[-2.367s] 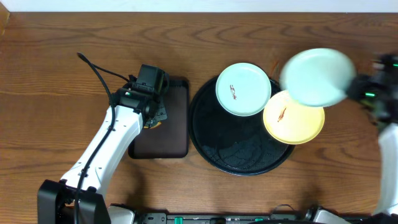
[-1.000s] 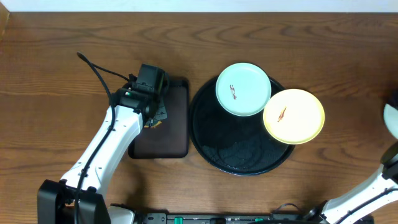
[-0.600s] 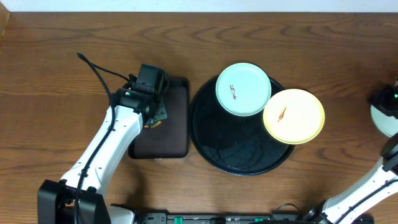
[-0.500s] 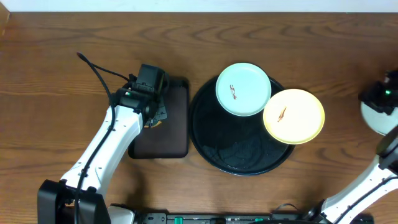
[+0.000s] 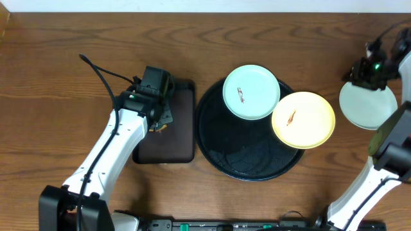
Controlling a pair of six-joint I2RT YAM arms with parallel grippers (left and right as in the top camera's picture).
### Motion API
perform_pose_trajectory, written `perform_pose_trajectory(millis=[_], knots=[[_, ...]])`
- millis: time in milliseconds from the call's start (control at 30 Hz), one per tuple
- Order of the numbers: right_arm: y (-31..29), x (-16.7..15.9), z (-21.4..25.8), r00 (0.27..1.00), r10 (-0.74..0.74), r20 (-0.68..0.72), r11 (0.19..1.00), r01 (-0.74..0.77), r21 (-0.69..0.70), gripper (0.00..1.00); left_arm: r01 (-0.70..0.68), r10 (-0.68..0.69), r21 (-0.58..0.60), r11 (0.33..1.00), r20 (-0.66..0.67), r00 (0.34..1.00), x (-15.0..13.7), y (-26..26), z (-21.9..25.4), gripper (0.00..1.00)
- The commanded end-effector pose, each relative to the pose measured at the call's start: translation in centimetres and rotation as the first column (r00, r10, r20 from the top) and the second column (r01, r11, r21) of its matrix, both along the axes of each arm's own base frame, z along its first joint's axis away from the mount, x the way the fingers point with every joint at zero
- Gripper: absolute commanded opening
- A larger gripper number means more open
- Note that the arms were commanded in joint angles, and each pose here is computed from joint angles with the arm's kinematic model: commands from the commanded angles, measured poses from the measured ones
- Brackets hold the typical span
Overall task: Clean dirty plates on tray and stack at the side
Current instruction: 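Carry the pale green plate right and set it down at the table edge, then move the right gripper back and grip the other pale green plate's edge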
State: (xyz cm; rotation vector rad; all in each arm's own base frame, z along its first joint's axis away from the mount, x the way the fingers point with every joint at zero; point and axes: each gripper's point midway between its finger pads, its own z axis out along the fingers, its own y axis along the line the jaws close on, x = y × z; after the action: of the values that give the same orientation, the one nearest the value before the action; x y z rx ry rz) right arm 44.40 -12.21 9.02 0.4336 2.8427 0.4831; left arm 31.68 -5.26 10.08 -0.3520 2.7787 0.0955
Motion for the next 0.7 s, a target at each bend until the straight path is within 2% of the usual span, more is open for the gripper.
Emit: perform_pose_trajectory(millis=[0, 200, 333, 667], knots=[[3.7, 0.1, 7.8, 0.978, 0.161, 0.131, 0.985, -0.152, -0.076, 0.40, -0.011, 0.011, 0.006, 1.000, 0.000, 1.000, 0.0, 0.2, -0.1, 0.09], [10.6, -1.2, 8.8, 0.950, 0.301, 0.088, 0.953, -0.297, -0.062, 0.40, -0.011, 0.011, 0.006, 1.000, -0.002, 1.000, 0.0, 0.2, -0.1, 0.09], [14.9, -1.2, 6.0, 0.914, 0.404, 0.017, 0.905, -0.398, -0.149, 0.39, -0.011, 0.011, 0.007, 1.000, -0.002, 1.000, 0.0, 0.2, -0.1, 0.09], [19.8, -0.3, -1.3, 0.896, 0.443, -0.019, 0.827, -0.417, -0.376, 0.36, -0.011, 0.011, 0.006, 1.000, -0.001, 1.000, 0.0, 0.2, -0.1, 0.09]])
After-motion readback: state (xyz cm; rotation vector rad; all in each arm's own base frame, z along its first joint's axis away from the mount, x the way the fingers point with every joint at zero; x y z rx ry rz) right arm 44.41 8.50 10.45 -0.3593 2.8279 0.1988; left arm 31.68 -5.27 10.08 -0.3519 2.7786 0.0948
